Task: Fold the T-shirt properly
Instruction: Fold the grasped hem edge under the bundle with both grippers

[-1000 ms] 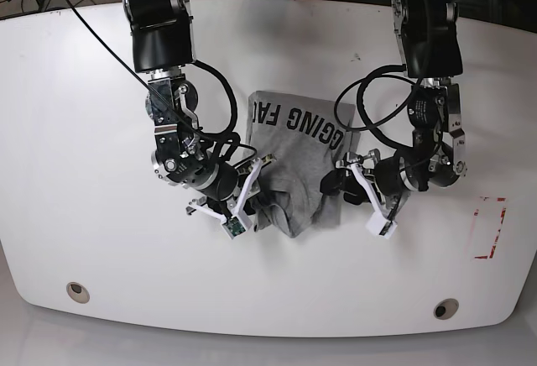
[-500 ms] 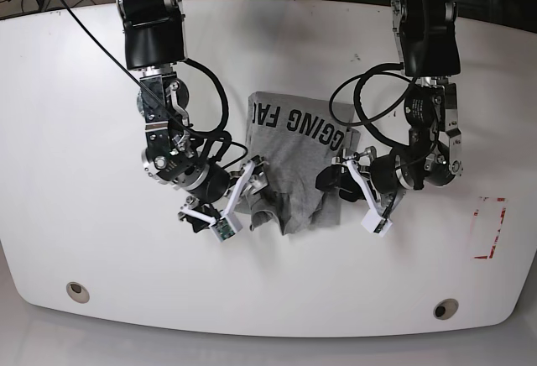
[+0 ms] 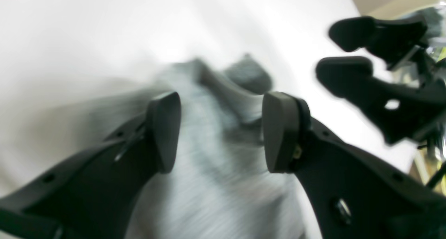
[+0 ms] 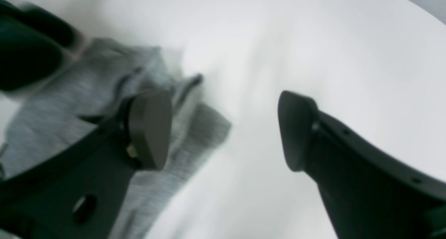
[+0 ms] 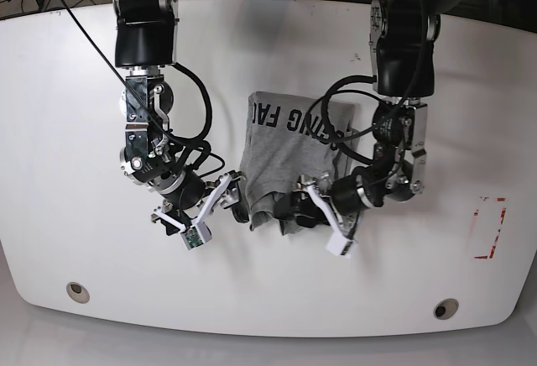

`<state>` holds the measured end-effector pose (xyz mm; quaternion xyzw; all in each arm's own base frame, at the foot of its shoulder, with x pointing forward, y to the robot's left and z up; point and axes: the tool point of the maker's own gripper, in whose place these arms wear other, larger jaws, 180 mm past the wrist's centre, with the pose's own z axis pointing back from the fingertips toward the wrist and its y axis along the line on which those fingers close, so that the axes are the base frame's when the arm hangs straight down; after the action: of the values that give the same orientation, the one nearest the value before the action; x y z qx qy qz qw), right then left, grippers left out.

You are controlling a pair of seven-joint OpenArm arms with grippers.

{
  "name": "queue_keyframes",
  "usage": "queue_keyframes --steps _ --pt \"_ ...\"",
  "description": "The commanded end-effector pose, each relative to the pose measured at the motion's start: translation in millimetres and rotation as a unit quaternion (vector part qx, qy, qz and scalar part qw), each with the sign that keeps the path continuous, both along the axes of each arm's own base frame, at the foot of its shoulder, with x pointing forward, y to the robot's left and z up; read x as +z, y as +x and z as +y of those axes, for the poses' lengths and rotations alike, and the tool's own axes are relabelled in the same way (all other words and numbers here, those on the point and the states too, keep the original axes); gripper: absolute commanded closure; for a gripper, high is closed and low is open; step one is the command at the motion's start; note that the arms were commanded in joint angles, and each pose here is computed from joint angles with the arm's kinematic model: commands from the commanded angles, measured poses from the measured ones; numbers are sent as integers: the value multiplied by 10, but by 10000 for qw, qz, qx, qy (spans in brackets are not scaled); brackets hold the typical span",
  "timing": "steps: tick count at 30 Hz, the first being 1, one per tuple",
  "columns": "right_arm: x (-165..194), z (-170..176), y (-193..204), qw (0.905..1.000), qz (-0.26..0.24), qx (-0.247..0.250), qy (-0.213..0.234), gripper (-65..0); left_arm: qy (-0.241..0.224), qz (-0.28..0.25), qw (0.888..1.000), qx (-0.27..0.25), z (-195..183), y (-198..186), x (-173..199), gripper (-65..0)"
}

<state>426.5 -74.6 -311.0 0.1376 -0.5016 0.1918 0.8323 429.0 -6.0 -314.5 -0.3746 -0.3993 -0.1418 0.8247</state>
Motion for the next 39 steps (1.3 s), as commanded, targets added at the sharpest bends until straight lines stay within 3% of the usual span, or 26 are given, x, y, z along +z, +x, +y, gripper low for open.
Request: queue_keyframes --steps 1,6,12,17,26,31,34,39 --pt "202 91 82 9993 -303 55 211 -439 -259 -403 9988 -85 -170 118 258 -347" --pt "104 255 33 9990 -159 249 342 -335 -405 -448 9980 -171 -362 93 201 -346" --pt "-191 388 27 9976 275 404 481 -208 -332 -185 9992 130 -104 140 -65 -346" --pt "-423 566 15 9943 476 481 822 -208 -179 -51 9995 244 87 144 -202 -346" --pt "-824 562 -9 9892 765 262 1224 -208 124 144 9984 528 398 160 -433 -349" --pt "-839 435 25 9905 745 199 1137 -208 500 361 9934 962 600 219 -706 -351" --pt "-731 421 60 9919 607 229 1091 -208 583 475 9925 960 622 203 -809 -353" --pt "-381 338 135 9964 320 372 688 -208 414 215 9952 862 647 259 -608 -351"
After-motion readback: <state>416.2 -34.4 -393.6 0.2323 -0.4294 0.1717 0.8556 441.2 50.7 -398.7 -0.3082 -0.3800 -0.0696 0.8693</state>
